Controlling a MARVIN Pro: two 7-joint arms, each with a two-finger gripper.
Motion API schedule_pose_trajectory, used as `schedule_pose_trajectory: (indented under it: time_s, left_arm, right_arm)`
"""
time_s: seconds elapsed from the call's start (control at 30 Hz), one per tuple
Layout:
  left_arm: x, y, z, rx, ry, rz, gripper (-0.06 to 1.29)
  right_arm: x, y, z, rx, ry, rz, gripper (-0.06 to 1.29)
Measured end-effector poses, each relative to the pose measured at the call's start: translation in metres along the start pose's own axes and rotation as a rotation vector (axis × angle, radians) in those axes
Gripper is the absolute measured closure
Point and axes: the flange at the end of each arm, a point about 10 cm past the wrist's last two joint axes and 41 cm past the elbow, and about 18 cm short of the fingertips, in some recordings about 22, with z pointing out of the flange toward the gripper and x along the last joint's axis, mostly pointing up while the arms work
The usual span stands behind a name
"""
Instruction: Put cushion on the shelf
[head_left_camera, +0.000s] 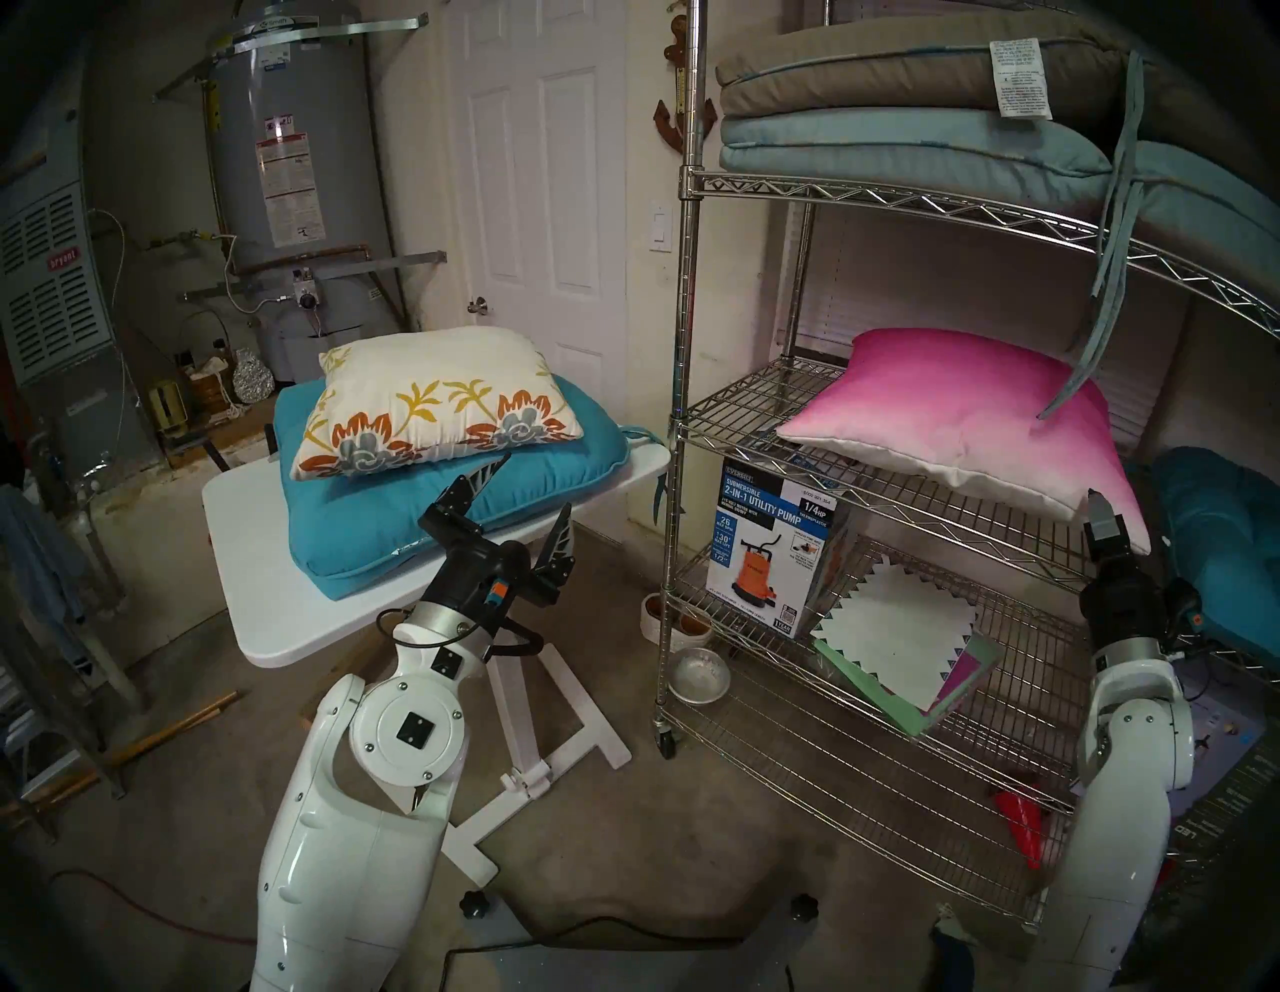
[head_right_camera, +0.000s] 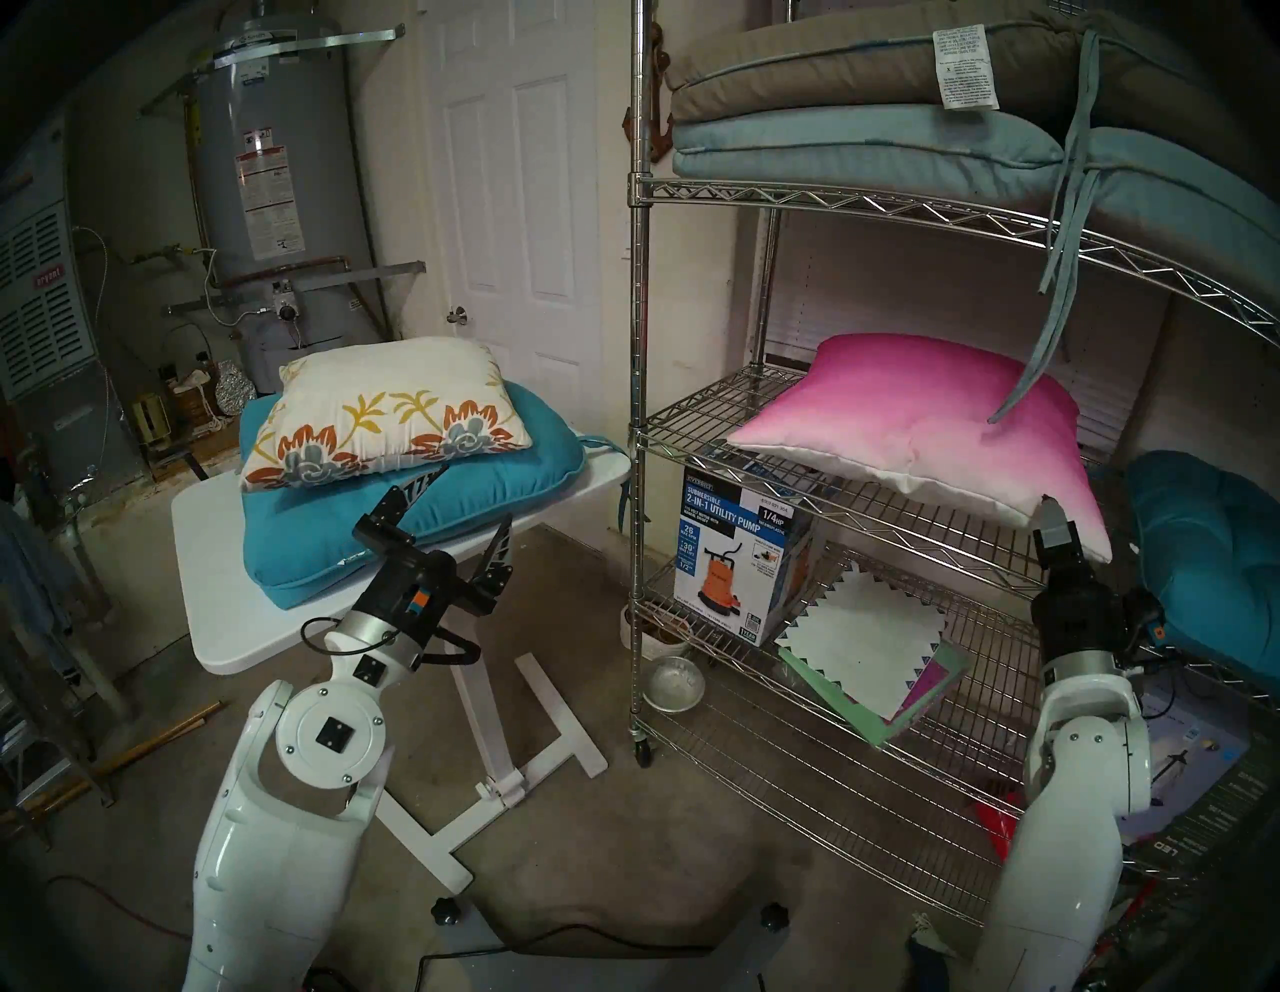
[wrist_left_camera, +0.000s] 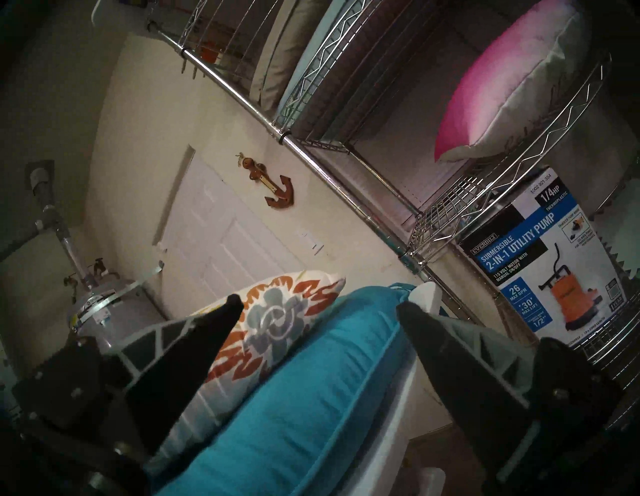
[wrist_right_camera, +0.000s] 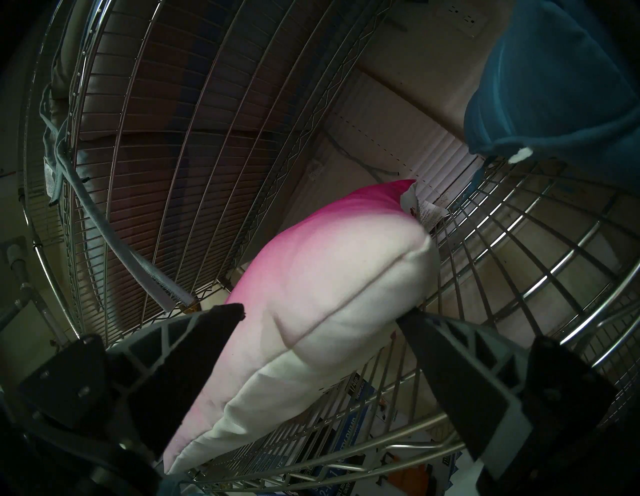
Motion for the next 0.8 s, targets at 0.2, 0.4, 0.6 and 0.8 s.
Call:
schedule_pose_trajectory:
  time_s: [0.2,0.4,0.6,0.8]
  left_arm:
    - [-0.004,0.004,0.018,0.012,0.003,0.018,-0.03]
    - [-0.007,0.005,0.035,0.025,0.012,0.034,-0.03]
    - [-0.008,0.011,0.052,0.008,0.055,0.079,-0.03]
    - [0.001,0.031,0.069,-0.046,0.116,0.148,-0.03]
  right_arm:
    - [0.000,0.000,0.000,0.000,0.000,0.000,0.02]
    - [0.000,0.000,0.000,0.000,0.000,0.000,0.02]
    - [0.000,0.000,0.000,0.001,0.001,0.000,0.02]
    - [0.000,0.000,0.000,0.001,0.001,0.000,0.02]
